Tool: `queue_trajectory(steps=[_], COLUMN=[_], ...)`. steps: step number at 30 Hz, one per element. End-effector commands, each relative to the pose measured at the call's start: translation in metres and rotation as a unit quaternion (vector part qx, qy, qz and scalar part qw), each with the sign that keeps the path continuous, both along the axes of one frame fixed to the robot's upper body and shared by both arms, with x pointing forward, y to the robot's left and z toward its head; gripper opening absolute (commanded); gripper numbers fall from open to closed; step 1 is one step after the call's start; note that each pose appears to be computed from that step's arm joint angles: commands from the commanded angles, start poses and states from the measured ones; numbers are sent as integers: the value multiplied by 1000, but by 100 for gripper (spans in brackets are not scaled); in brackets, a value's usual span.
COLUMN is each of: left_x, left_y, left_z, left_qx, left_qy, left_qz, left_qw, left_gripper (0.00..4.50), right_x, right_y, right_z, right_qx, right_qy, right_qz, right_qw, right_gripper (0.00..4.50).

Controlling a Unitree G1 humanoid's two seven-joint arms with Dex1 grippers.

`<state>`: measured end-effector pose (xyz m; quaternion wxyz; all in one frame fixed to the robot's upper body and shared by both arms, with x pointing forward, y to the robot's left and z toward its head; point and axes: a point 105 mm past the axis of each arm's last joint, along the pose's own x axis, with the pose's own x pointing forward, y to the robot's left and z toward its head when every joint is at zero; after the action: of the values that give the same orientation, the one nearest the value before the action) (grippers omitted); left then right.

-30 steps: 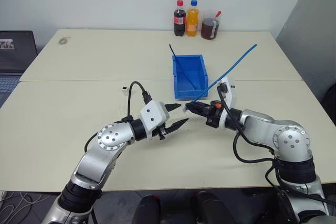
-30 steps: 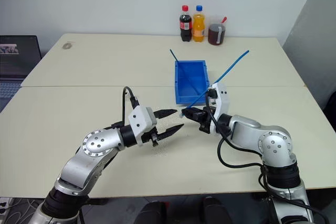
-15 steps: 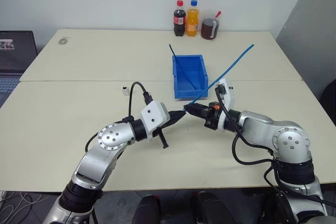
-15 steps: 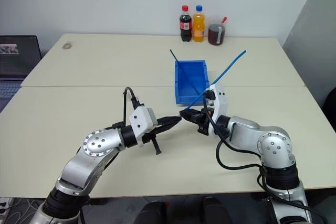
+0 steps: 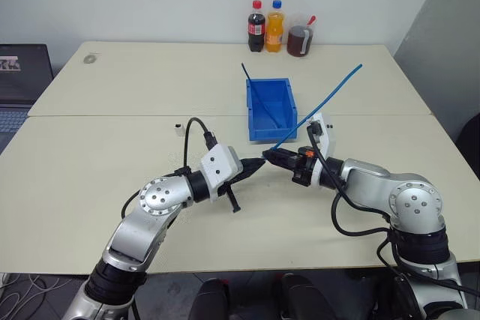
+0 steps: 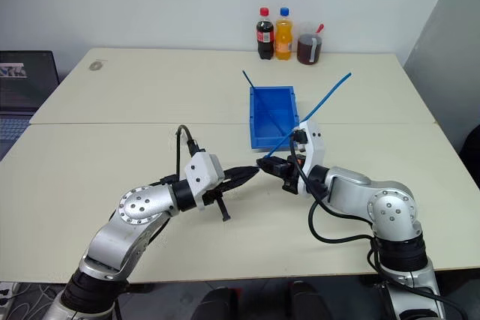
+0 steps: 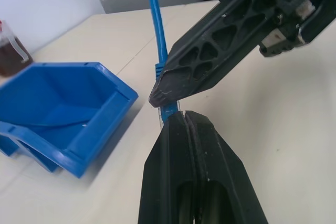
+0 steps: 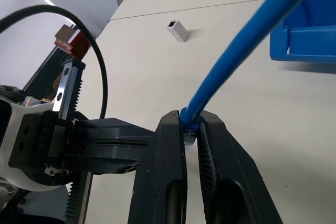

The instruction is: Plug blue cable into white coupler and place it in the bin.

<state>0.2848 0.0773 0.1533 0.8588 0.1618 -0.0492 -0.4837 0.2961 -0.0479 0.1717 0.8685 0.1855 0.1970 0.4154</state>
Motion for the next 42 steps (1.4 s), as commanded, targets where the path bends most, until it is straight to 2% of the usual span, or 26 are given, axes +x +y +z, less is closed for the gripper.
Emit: queue_trajectory(steps=[1,13,19,32,42], left_x=[-5,-6,-7,0,0], left_y=[7,9,7,5,4], left_z=[16,17,16,11,4], left_qx=[-23,-23,-13,15,21], left_qy=[-17,-38,-57,-87,-71], left_qz=[-5,-7,-15,1,0], left_qw=[1000,999,998,996,997], left_gripper=[1,1,102,376,376], right_x=[5,14,8,-2,-8], right_y=[-2,-6,3,15,19], right_z=[11,18,18,22,25], right_qx=[11,21,19,5,3], right_qy=[-8,-5,-8,-28,-35], right_qz=[-15,-35,-17,11,25], right_qw=[1000,999,1000,1000,999], right_gripper=[18,18,18,18,18])
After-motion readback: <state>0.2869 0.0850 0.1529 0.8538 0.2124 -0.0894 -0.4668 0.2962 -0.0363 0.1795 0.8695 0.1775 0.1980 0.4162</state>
